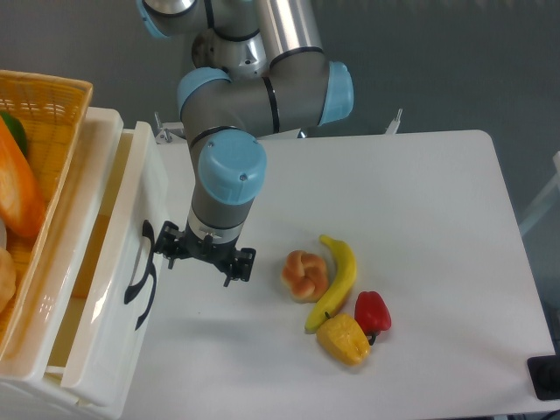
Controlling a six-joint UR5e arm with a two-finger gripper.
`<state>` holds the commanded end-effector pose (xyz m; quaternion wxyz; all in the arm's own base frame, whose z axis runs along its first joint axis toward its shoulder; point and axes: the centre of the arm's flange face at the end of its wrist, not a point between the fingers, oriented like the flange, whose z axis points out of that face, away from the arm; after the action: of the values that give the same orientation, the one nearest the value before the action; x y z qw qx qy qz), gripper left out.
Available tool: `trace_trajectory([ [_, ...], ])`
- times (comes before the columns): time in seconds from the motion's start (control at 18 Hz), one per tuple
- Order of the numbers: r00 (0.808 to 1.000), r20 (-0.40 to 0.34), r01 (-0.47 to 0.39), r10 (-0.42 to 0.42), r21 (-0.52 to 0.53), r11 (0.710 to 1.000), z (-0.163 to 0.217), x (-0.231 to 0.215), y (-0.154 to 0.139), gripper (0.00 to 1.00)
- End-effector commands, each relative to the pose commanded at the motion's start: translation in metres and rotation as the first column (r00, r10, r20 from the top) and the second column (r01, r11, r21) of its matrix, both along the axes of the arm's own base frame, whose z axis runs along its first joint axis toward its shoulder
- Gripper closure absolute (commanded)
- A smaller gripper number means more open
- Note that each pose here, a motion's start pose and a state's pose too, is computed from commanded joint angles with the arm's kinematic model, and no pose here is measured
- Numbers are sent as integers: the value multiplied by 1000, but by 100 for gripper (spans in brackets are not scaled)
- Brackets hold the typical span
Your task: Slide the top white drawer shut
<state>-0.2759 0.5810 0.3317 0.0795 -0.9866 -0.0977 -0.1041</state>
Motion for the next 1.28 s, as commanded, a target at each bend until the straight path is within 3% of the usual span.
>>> trace_trajectory([
  [1.28, 1000, 12, 12, -13, 10, 1000, 2, 9, 4, 0],
])
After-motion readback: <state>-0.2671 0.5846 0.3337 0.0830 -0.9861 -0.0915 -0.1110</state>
